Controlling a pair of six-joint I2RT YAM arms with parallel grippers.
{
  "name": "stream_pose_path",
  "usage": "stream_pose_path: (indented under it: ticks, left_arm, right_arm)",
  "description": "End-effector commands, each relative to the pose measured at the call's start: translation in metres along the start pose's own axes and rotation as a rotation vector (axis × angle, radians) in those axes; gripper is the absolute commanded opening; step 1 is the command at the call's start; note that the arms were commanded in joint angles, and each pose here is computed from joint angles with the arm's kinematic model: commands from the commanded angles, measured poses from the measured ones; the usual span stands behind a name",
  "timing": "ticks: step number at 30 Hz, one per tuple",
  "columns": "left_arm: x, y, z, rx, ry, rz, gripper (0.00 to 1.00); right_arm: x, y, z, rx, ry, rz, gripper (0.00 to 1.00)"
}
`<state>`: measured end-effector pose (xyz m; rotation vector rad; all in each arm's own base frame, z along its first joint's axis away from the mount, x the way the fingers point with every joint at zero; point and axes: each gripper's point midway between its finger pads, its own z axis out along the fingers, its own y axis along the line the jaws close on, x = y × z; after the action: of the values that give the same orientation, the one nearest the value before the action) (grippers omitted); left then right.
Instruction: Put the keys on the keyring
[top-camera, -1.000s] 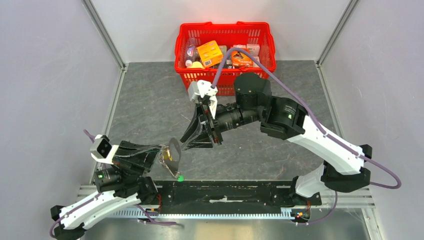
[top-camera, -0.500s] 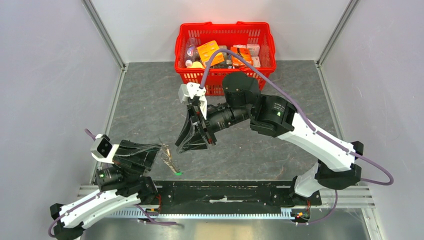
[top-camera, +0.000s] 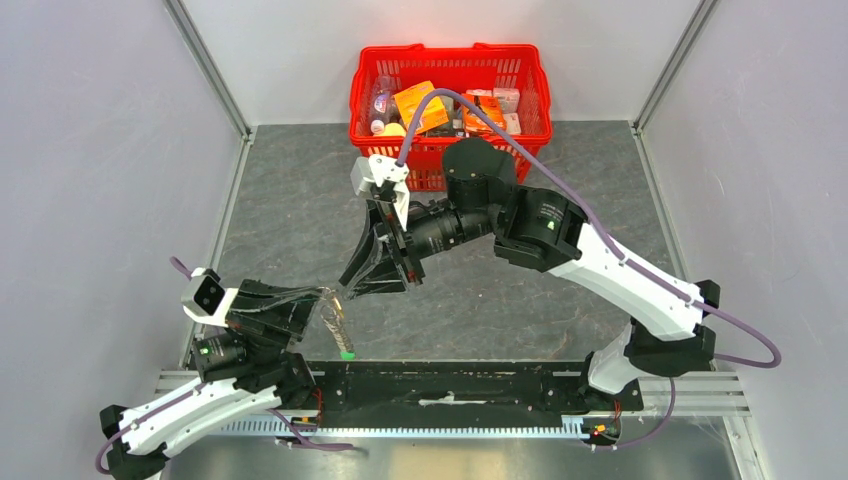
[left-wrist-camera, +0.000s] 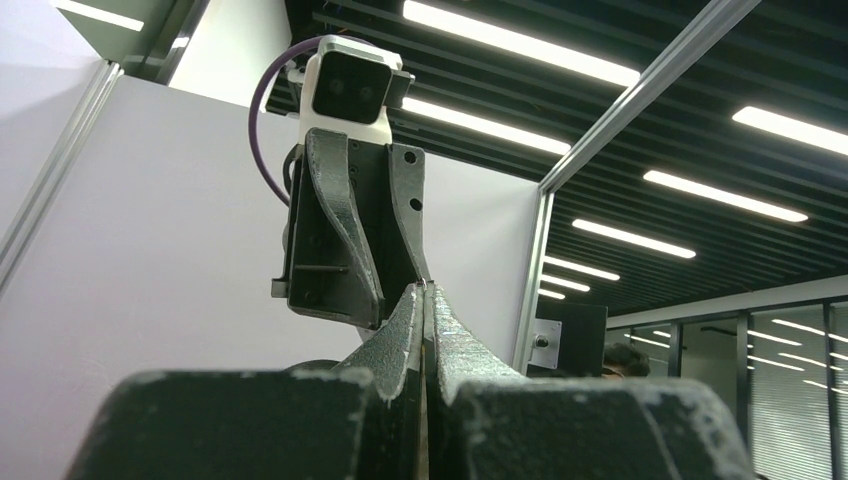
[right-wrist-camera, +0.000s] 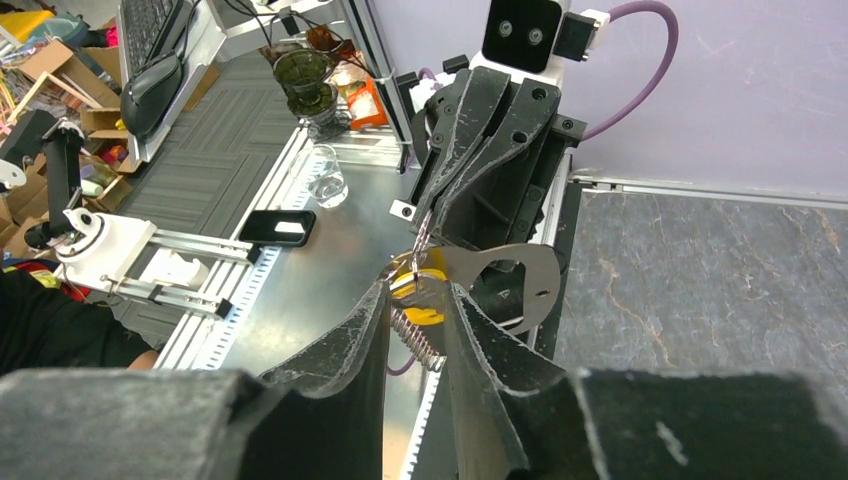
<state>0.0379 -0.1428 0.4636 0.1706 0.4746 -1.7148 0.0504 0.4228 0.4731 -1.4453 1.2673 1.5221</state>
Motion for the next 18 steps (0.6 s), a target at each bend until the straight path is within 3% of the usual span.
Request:
stream_pose_path:
  ticks: [1,11,15,18]
  left_arm:
    - [-0.0122,-0.0057,0.0029,0.018,-0.055,-0.013,0.02]
    - [-0.0125,-0.0058,0.0028,0.018,-0.055,-0.01,0.02]
    - [-0.0131,-0.0055,0.0029,0.016,-0.058,-0.008,0.02]
    - [-0.0133,-0.0051,0.0036,0.015,-0.058,-0.004,0.02]
  right_arm:
    - [-0.0214,0.0009,0.0023,-0.01,-0.059,-0.031,0.33]
    - [-0.0232,0.0009,0.0067,-0.027,-0.065,-0.019,0.27]
    - [-0.0225,0.0018,0.0063,-0.03,-0.064,-0.019,0.18]
    - [-0.02,0.0045,0.0063,-0.047,-0.059,-0.015,0.02]
